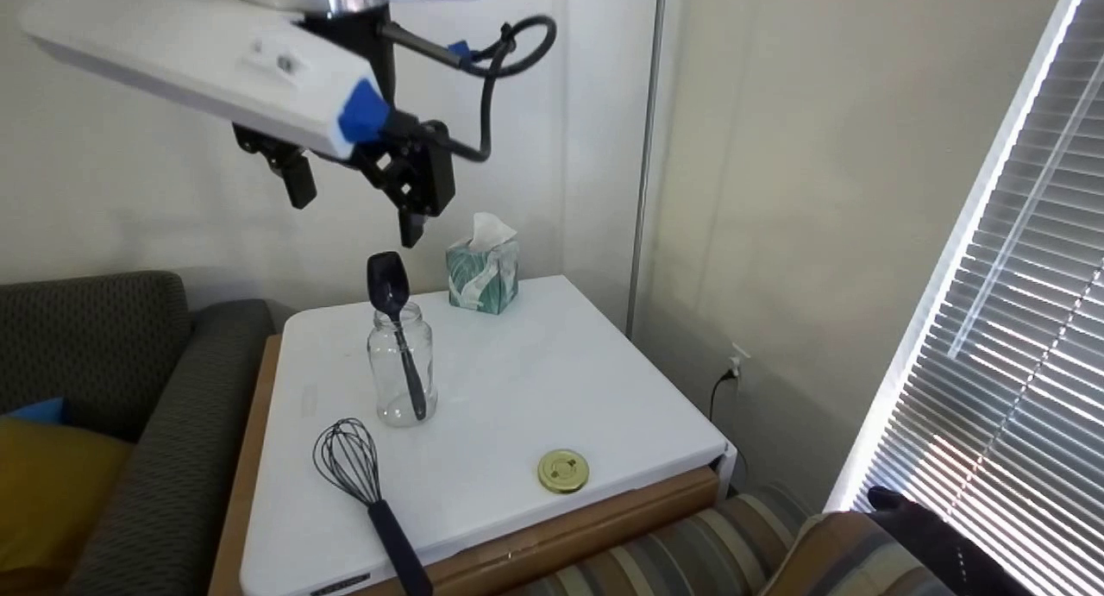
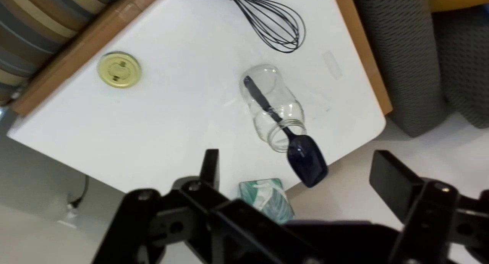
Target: Move the whisk to the right, remove the spoon from the cup and put it beside the whisk
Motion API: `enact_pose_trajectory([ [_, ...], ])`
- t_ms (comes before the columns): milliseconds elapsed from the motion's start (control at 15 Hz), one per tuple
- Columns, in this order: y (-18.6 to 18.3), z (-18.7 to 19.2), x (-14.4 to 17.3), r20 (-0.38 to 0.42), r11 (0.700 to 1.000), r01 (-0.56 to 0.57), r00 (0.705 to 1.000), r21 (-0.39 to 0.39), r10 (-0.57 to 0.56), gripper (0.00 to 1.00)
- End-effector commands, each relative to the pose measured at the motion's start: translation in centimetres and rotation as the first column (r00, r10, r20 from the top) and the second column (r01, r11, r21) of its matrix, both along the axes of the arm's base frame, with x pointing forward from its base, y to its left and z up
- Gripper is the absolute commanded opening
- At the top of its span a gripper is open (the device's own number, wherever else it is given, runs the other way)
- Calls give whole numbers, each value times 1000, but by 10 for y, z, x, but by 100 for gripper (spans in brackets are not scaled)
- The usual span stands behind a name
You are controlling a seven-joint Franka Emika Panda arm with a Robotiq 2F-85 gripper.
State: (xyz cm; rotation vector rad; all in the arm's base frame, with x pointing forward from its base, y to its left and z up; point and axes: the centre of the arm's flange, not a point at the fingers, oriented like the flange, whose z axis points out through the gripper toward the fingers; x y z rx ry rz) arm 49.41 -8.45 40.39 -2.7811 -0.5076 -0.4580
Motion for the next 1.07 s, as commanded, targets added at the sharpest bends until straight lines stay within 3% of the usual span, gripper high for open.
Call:
enact_pose_trajectory([
  [0, 4, -6, 2, -5, 1000, -13, 1000, 5, 13, 100],
  [200, 5, -3, 2, -4, 1000, -2, 1000, 3, 2, 100],
  [267, 7, -5, 4, -4, 999, 1, 1000, -52, -1, 100],
  [400, 17, -18, 17, -15, 989, -73, 997, -132, 72, 100],
  [533, 30, -36, 31, -28, 966, -200, 980, -164, 198, 100],
  [733, 51, -65, 54, -68, 916, -376, 927, -138, 370, 100],
  [867, 50, -84, 67, -124, 887, -457, 886, -69, 447, 100],
  [933, 64, -68, 37, -86, 915, -388, 921, -112, 380, 100],
  [1000, 65, -78, 43, -103, 903, -419, 906, -92, 409, 100],
])
